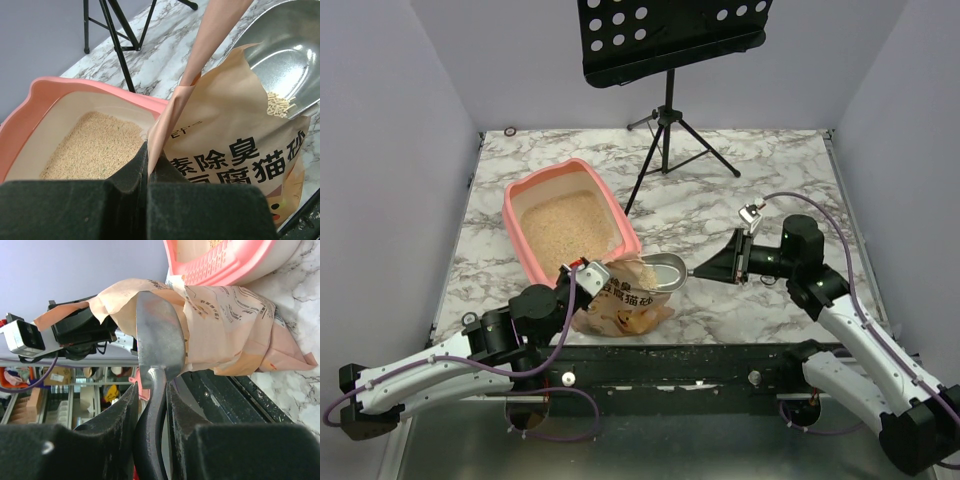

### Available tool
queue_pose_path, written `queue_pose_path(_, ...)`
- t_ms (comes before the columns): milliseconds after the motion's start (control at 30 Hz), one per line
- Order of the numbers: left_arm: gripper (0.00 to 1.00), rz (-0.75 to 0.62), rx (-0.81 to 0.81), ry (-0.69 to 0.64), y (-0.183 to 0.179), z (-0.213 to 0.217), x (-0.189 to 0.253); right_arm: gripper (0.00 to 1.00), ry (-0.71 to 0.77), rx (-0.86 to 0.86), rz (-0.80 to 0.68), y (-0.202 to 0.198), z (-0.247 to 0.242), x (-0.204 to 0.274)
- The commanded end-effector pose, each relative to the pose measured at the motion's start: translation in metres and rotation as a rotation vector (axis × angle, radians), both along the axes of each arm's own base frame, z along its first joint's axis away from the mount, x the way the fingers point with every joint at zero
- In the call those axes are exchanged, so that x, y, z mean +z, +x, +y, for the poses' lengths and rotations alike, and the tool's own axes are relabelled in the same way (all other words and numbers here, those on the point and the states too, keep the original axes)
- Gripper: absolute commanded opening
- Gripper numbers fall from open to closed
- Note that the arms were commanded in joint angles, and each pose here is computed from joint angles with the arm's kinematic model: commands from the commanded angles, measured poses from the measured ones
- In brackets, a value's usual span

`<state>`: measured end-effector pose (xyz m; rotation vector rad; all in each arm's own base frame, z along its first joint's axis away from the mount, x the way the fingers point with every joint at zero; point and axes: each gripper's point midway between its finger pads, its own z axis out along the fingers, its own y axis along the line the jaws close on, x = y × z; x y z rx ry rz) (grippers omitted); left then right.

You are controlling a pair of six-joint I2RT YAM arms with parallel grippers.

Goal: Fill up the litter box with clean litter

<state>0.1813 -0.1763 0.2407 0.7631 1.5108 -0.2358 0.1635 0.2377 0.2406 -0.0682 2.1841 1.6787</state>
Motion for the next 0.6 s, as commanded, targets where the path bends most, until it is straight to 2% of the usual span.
queue_pose_path(0,0.0,-0.061,0.044,-0.108,0.007,0.002,0.03,0.01,0.013,0.03,0.104,-0.018,-0.006,-0.003)
queue_pose_path(200,0.0,-0.066,0.048,-0.117,0.007,0.003,0.032,0.01,0.007,-0.013,0.196,-0.022,-0.015,-0.03)
queue_pose_path(567,0.0,-0.082,0.062,-0.147,0.006,0.011,0.04,0.01,0.103,-0.093,0.151,-0.028,-0.024,-0.026)
